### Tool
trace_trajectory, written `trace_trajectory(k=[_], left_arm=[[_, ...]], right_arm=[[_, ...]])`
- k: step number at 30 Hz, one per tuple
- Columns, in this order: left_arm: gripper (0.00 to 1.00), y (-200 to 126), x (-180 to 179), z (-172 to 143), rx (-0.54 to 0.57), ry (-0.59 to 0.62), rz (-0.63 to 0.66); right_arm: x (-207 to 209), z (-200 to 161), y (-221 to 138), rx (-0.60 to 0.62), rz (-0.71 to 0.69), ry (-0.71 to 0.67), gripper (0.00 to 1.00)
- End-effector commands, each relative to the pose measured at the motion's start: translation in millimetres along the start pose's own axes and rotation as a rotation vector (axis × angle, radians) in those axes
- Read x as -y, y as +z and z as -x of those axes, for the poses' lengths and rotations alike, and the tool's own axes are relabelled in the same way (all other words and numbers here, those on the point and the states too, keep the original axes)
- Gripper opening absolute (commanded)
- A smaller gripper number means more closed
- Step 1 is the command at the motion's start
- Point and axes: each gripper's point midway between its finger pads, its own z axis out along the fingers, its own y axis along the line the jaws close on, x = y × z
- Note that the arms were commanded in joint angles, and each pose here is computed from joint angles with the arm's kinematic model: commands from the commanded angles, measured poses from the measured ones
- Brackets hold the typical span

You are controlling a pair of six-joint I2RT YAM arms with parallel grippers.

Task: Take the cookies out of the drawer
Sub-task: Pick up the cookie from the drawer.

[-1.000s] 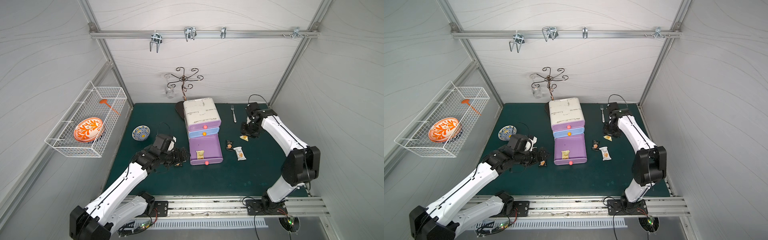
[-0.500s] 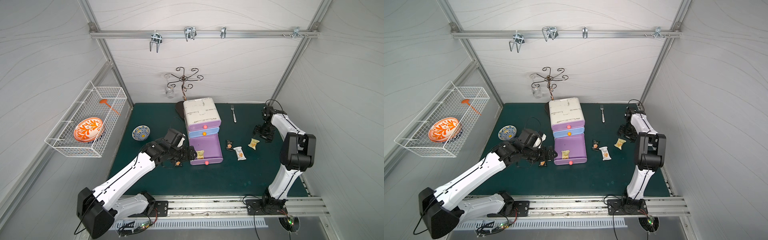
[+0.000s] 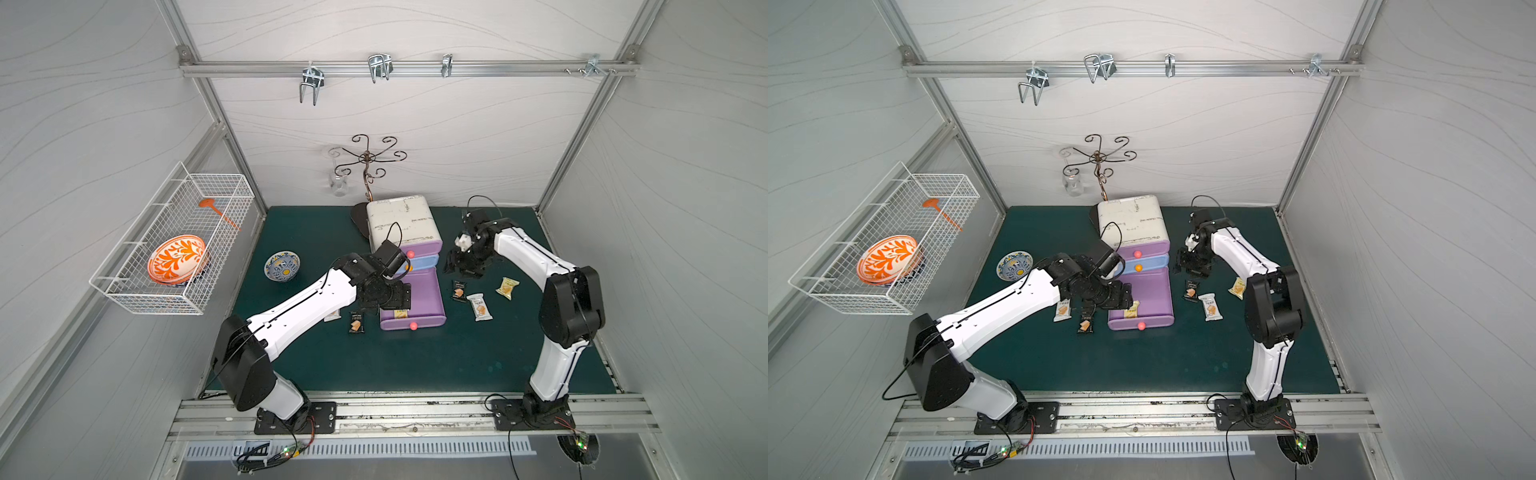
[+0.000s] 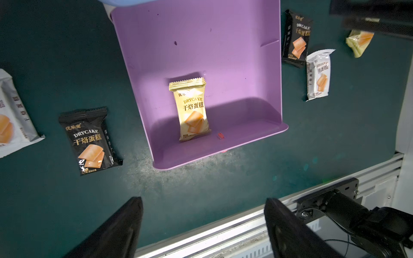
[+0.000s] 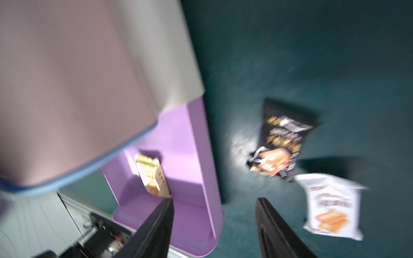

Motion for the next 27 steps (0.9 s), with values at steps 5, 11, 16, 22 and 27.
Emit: trace_trajectory(k=[5,11,16,22,27], left_arm=[[0.9,1,13,2,-0.005,0.077,0.01],[0.93,21,4,-2,-0.083,0.104,0.117],[0.94,28,1,12,-0.095,0.117,0.213],[0.91,43,1,23,-0.102,0.059,0.276],[0.87,52,1,24,-0.076,-0.003,0.286]], right_arm=[[-2,-34,-27,0.01,-0.004,-0.036,0.62],[4,-46,-17,-0.015,-0.002,-0.039,0.62],[-1,-41,-18,-0.005,0.014,-0.051,0.62],[-6,-40,-17,-0.008,0.039,-0.06,0.62],[-6,-41,-17,-0.014,0.046,-0.075,0.63]])
